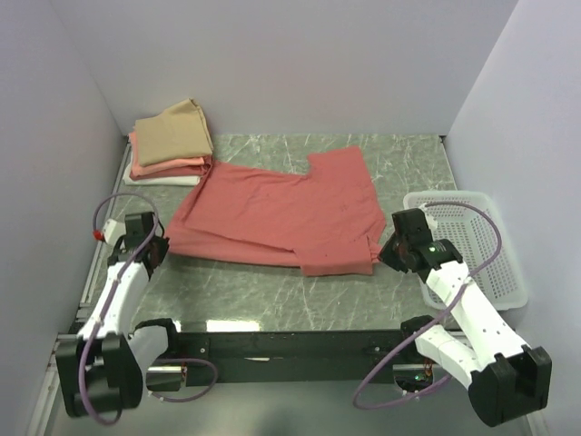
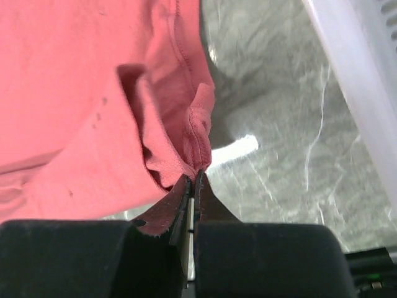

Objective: Fold and stack the t-shirts
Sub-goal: Fold the tshirt

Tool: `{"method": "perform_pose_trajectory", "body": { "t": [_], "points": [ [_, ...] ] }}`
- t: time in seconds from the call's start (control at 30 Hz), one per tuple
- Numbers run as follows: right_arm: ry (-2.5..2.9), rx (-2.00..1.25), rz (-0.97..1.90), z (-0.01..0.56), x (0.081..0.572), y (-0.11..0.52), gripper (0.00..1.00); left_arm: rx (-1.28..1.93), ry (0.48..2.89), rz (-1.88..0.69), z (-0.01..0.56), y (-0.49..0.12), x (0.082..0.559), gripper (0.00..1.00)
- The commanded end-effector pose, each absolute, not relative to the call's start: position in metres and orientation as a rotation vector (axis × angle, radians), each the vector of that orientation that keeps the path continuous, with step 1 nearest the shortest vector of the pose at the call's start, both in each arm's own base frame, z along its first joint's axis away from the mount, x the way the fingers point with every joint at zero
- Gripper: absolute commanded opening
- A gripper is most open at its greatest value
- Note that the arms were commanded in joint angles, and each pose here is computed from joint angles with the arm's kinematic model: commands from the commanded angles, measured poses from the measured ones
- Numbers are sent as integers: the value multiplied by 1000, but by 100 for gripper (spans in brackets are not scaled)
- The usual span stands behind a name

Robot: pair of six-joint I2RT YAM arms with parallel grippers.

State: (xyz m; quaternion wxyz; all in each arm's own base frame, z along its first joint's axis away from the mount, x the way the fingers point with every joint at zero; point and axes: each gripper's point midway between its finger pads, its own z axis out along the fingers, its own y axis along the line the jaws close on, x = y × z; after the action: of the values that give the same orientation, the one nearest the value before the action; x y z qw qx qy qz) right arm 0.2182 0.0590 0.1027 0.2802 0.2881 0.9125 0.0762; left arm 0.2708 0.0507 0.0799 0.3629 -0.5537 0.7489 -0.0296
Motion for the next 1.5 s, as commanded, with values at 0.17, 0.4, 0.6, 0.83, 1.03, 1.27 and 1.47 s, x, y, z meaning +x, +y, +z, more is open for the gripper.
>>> {"method": "perform_pose_trajectory", "body": {
  "t": [0.17, 0.4, 0.6, 0.83, 1.03, 1.27, 1.47],
  "points": [
    [2506, 797, 205, 99, 180, 55, 0, -1548, 1775, 4, 86, 66, 219, 1],
    [2545, 838, 252, 84, 159, 59, 0, -1598, 1758, -15, 77, 63, 213, 2],
    [2589, 779, 359, 77, 155, 74, 37, -1595, 1815, -59, 57, 53, 215, 34],
    [2510, 724, 388, 96, 158, 74, 75, -1440, 1852, -117, 81, 49, 234, 68],
    [2550, 649, 416, 79, 148, 107, 75, -1257, 1882, -242, 107, 34, 257, 65],
    [2611, 679, 350, 45, 132, 117, 71, -1164, 1924, -330, 114, 20, 271, 62],
    [2618, 730, 366, 32, 126, 124, 71, -1111, 1940, -391, 119, 10, 277, 62]
  ]
}}
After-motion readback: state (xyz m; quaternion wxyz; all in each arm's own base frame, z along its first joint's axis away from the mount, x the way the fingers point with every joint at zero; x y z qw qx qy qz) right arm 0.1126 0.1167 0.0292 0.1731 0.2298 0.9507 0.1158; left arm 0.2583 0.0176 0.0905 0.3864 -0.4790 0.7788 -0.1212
